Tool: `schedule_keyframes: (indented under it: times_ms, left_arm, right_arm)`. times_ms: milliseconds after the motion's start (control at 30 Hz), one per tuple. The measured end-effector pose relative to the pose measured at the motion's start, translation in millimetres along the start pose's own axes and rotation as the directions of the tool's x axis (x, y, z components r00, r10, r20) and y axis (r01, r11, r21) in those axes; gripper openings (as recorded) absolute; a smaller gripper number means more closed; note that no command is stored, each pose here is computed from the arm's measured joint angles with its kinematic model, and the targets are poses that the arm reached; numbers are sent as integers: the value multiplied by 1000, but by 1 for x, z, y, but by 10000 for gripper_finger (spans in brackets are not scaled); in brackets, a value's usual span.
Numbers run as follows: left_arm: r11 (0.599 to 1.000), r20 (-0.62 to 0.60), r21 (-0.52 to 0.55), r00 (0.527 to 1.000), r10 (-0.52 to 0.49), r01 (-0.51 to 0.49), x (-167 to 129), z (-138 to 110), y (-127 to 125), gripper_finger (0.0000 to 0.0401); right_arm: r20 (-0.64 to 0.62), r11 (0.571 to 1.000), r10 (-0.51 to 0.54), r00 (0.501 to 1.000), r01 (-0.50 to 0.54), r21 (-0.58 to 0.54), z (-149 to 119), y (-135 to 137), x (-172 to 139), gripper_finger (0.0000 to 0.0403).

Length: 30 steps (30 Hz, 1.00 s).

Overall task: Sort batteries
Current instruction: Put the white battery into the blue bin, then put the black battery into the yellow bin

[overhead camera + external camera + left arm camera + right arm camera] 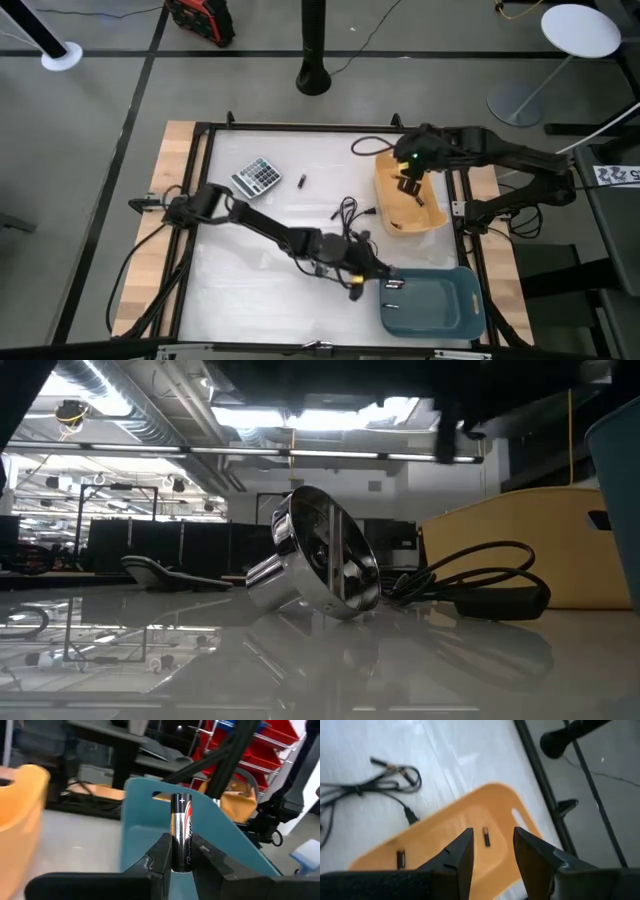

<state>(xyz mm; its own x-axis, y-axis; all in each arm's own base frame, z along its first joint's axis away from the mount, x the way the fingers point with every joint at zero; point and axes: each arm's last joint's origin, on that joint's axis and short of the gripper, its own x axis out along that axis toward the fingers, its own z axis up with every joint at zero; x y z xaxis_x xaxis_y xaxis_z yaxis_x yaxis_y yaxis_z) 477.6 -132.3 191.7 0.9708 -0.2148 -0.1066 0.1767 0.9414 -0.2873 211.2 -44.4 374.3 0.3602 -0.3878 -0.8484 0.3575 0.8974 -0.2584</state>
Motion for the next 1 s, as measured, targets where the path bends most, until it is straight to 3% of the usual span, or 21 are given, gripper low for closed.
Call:
schedule_keyframes:
  times_ms: [267, 400, 633, 867, 1000]
  left_arm:
    - [992, -39, 125, 999, -27, 31, 17, -7, -27, 57]
    - [986, -55, 166, 998, 43, -34, 17, -13, -28, 86]
    - [984, -57, 166, 996, 67, -57, 18, -12, -22, 147]
    - [976, -154, 190, 979, 134, -104, 0, 23, -11, 155]
    - [966, -282, 203, 936, 211, -157, -20, 44, 2, 146]
  right_arm:
    - [44, 999, 31, 999, -31, 15, 5, -3, -13, 138]
    - [41, 998, 68, 997, -69, 14, 5, -2, -13, 138]
    - [43, 997, 75, 996, -75, 14, 5, -2, -12, 138]
    - [81, 994, 110, 991, -108, -23, 9, 0, -12, 138]
    - [136, 981, 174, 975, -160, -107, 15, 2, -13, 138]
